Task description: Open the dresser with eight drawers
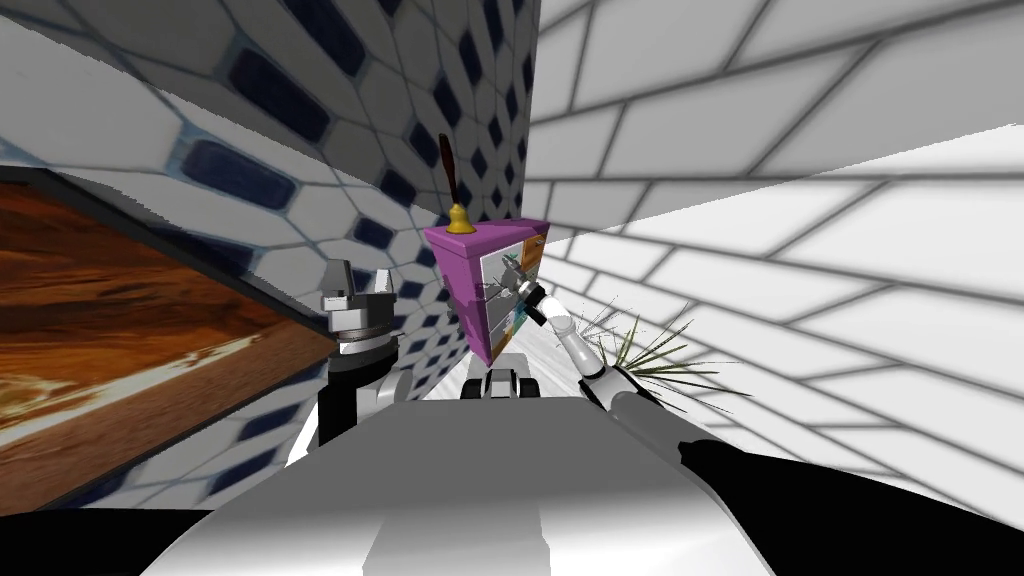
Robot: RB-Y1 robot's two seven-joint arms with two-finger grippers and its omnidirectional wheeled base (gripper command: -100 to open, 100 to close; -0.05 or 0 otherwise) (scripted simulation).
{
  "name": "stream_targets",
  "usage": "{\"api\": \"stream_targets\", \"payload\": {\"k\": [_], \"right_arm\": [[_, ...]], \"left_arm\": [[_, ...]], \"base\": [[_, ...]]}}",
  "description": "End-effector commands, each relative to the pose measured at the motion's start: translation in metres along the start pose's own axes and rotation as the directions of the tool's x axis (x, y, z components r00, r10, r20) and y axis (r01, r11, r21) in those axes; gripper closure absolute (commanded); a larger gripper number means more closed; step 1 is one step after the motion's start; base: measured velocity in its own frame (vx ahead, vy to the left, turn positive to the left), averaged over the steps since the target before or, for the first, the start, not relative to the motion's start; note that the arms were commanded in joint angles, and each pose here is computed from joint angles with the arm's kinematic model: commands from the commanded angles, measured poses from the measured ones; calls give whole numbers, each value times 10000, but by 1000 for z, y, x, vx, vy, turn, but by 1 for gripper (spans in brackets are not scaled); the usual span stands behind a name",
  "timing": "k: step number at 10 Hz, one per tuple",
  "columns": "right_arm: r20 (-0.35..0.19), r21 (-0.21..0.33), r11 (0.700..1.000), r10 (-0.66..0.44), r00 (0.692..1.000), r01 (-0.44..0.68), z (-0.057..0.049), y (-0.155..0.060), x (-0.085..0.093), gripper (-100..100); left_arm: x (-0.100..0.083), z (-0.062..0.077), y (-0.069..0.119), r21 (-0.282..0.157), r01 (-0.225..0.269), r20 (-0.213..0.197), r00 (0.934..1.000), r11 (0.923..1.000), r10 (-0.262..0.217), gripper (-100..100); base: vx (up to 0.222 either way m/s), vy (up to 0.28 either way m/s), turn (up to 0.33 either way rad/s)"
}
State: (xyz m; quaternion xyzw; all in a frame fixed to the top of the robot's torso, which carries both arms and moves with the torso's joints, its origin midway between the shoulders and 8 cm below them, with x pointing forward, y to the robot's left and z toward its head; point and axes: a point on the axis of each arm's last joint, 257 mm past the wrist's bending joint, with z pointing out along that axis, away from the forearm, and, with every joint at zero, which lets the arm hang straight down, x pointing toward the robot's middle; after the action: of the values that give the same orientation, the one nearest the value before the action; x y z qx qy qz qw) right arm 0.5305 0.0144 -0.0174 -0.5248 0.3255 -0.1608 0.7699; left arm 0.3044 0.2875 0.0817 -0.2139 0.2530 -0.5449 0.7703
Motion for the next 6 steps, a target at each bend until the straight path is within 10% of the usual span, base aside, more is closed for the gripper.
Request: {"api": "stream_targets", "payload": {"k": [1,5,6], "right_arm": [[-58,-302,9919,-1238,9923,1236,7,-1,8,-100],[-129,-638,9663,-2506,9680,2493,10,-4,20,-100],[-253,-517,9694,-2414,9701,2399,-5,-14,26,-100]], "left_arm": [[0,0,0,0,0,0,10000,10000,0,0],[0,0,0,0,0,0,10000,10000,0,0],[0,0,0,0,1,0,10000,10000,-1,0]], "base": [[-5,-37,-48],[-1,-27,-46],[32,41,203]]}}
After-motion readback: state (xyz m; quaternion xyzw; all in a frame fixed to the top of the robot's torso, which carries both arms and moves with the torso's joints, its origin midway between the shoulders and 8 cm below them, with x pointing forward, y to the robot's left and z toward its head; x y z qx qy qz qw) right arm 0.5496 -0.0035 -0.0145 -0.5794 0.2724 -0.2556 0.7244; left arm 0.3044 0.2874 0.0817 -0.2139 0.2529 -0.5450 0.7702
